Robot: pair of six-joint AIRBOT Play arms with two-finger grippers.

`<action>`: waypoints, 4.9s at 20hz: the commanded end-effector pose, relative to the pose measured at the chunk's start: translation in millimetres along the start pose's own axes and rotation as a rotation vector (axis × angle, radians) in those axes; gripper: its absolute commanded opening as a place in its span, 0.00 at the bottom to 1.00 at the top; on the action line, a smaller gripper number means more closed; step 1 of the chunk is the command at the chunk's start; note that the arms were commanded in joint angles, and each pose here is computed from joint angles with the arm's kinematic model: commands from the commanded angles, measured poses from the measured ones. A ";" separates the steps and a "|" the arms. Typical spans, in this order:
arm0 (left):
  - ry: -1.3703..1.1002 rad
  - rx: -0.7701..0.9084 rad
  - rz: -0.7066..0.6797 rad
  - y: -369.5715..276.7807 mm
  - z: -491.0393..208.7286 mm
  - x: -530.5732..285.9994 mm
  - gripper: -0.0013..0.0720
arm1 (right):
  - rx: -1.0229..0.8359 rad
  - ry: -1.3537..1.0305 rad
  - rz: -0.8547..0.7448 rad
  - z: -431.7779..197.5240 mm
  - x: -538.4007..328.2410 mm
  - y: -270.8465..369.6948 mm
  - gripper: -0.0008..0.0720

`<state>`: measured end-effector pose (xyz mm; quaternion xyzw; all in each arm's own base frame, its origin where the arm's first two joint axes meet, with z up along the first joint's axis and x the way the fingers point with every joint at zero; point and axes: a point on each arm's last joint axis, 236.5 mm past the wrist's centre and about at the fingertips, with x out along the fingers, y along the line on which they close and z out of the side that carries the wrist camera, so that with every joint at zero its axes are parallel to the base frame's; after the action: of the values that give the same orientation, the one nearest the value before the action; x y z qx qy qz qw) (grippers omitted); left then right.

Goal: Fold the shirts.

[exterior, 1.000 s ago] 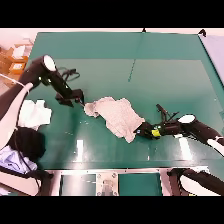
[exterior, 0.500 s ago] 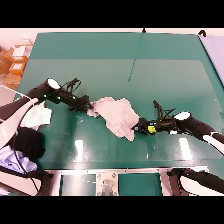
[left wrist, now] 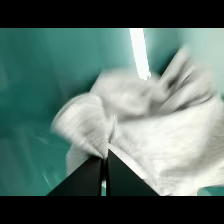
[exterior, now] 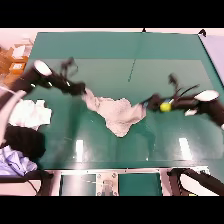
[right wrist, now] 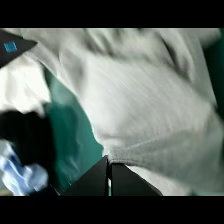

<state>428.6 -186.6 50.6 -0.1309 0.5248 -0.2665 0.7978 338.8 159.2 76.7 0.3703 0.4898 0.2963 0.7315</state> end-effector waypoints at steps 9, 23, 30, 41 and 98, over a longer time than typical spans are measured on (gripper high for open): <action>-1.120 0.527 0.145 -230.2 37.9 -481.6 0.05 | -0.809 -0.677 -0.011 9.8 -256.8 310.2 0.02; -0.950 0.430 0.246 -163.4 97.7 -396.5 0.05 | -0.698 -0.768 0.002 93.6 -269.6 287.9 0.02; -0.389 0.193 0.207 -8.1 158.4 -91.7 0.05 | -0.224 -0.469 -0.015 198.3 -114.6 63.5 0.02; 0.017 0.037 0.244 111.7 80.3 95.5 0.05 | 0.134 -0.195 -0.089 192.4 33.6 -131.4 0.48; 0.454 0.040 0.331 113.0 -74.7 -10.3 0.69 | 0.284 0.183 -0.627 62.7 -87.9 -180.5 0.30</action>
<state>359.4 -91.6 -45.5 -0.0033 0.7392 -0.1641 0.6531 445.8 -20.1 -5.0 0.2945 0.6417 0.0534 0.7061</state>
